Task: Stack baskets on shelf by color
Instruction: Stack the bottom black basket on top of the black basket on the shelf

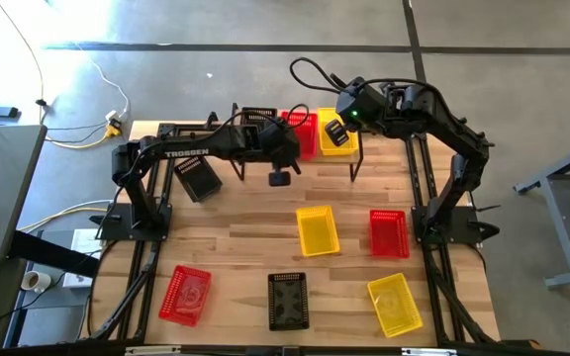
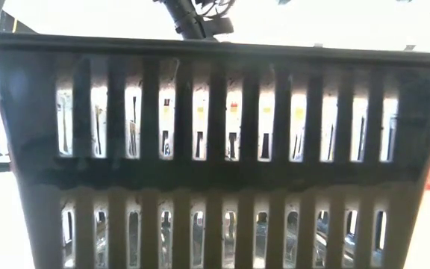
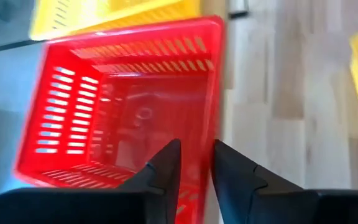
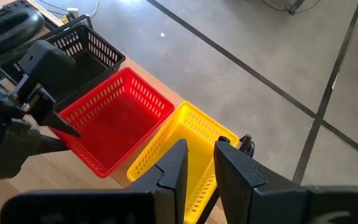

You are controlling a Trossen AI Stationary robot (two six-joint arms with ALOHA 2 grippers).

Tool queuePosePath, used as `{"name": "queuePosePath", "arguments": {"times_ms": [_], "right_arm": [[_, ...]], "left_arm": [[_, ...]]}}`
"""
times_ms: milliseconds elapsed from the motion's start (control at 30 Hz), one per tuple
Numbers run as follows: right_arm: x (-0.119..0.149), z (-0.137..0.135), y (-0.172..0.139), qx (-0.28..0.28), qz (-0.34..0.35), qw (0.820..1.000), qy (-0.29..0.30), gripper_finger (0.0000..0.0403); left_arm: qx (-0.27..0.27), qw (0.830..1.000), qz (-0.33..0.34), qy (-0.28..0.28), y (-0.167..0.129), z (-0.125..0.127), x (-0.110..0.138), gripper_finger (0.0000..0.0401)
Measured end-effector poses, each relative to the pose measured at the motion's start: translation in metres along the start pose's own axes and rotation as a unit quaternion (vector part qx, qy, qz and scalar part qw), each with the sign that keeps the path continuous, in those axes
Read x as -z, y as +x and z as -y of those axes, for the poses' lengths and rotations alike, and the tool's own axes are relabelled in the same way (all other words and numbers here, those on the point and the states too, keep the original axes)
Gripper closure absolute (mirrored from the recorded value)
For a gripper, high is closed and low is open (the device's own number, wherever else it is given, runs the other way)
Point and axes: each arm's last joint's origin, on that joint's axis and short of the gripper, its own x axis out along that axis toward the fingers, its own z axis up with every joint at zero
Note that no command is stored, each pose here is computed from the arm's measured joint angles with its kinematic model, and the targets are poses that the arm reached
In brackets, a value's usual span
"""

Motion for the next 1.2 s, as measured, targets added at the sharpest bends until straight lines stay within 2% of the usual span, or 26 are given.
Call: {"name": "queuePosePath", "arguments": {"times_ms": [167, 567, 800, 933, 1200], "right_arm": [[0.0, 0.0, 0.0, -0.002, -0.001, 1.0, 0.0, 0.0336], [0.0, -0.001, 0.0, -0.012, -0.005, 1.0, -0.004, 0.0336], [0.001, -0.002, 0.0, -0.034, -0.016, 0.999, -0.004, 0.0336], [0.002, -0.004, 0.0, -0.056, -0.026, 0.998, 0.001, 0.0336], [0.006, -0.013, -0.007, -0.108, -0.043, 0.993, -0.013, 0.0336]], "left_arm": [[-0.017, 1.0, 0.0, -0.004, 0.0, -0.001, -0.001, 0.0318], [0.008, 1.0, 0.013, -0.005, -0.006, 0.007, -0.005, 0.0318], [-0.021, 1.0, 0.012, -0.019, -0.023, -0.003, -0.015, 0.0318], [-0.024, 0.999, 0.01, -0.019, -0.036, -0.01, -0.02, 0.0318], [-0.01, 0.999, -0.038, -0.033, -0.071, -0.022, -0.021, 0.0318]]}}
